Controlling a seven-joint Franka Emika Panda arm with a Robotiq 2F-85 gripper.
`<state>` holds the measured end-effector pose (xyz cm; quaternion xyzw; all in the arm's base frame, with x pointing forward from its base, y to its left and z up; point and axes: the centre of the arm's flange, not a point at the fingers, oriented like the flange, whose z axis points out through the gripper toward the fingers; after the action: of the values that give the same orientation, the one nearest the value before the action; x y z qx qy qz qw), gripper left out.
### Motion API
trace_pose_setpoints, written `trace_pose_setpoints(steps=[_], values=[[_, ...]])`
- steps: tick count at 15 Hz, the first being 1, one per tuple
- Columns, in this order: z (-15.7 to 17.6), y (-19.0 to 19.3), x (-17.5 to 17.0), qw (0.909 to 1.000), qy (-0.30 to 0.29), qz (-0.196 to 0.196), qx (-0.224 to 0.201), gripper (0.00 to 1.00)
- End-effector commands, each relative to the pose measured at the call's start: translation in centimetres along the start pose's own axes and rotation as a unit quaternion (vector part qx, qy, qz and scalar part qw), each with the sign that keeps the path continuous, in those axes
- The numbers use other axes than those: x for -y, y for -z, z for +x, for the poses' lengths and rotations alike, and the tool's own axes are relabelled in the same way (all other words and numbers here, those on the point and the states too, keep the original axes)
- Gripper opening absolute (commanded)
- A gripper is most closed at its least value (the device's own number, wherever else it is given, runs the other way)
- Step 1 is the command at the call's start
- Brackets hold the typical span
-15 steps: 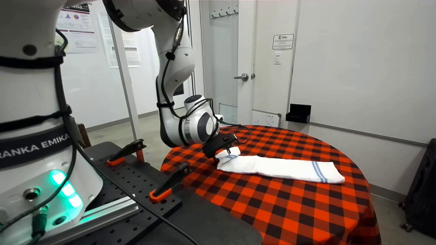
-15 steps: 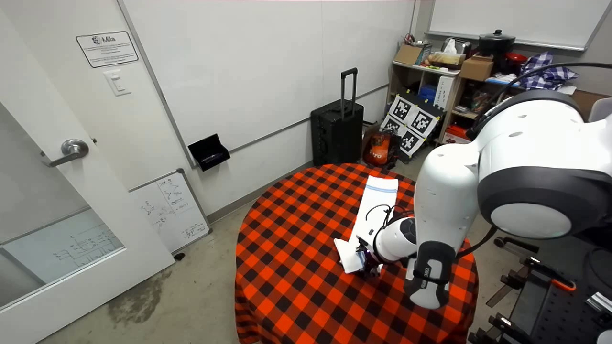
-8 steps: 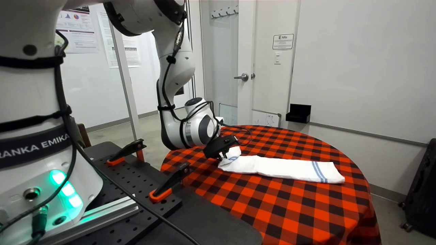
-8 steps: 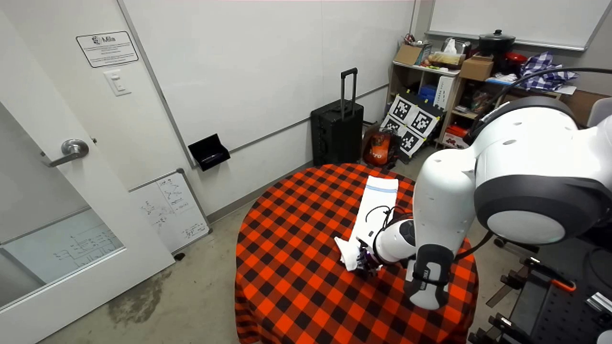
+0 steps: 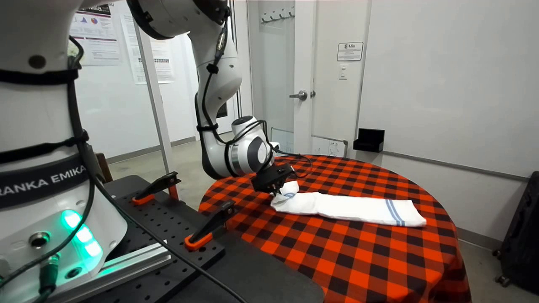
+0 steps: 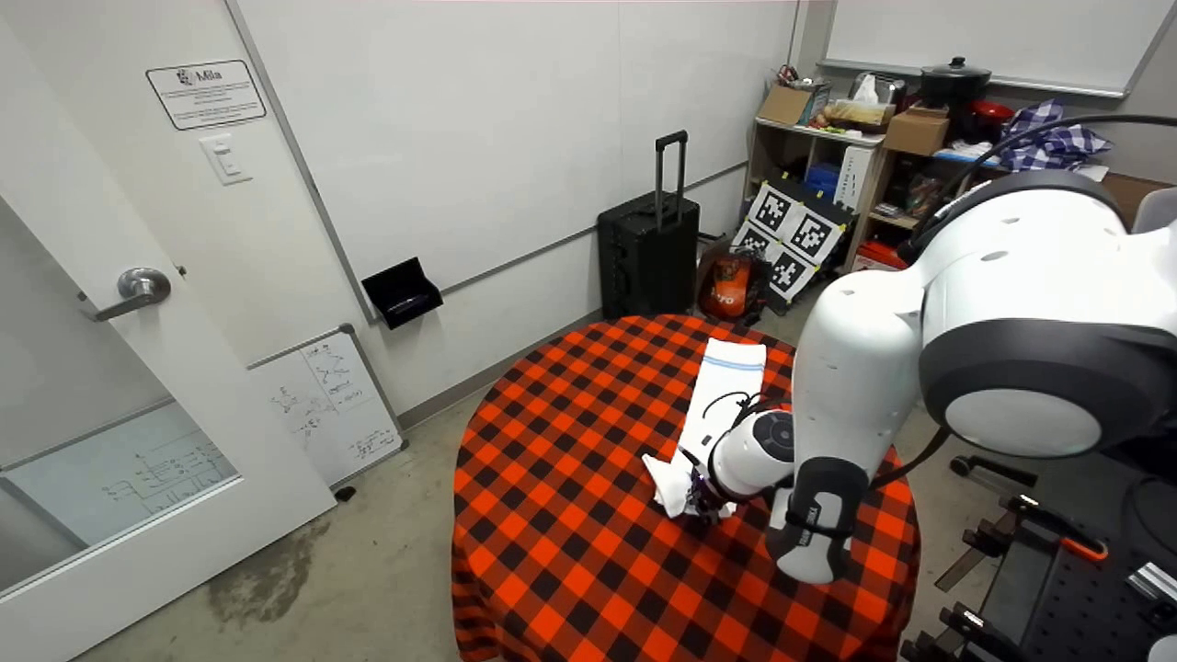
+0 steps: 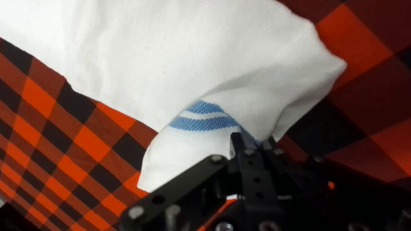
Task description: Unfold the towel and lay it out on the table.
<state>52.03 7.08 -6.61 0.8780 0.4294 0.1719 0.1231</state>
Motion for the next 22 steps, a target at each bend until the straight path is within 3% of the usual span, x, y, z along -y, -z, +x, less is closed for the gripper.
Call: trace_pose_setpoints(steps=[1,8,12,19,22], values=[[3.0,3.3,-1.7,0.9960,-0.055,0.045,0.054,0.00],[6.9,7.4,-2.9,0.9726,-0.109,0.145,0.146,0.00],[6.9,8.6,-3.1,0.9508,-0.123,0.211,0.190,0.00],[6.1,9.3,-3.7,0.9177,-0.144,0.288,0.233,0.00],[5.4,9.9,-4.0,0.8972,-0.135,0.337,0.251,0.00]])
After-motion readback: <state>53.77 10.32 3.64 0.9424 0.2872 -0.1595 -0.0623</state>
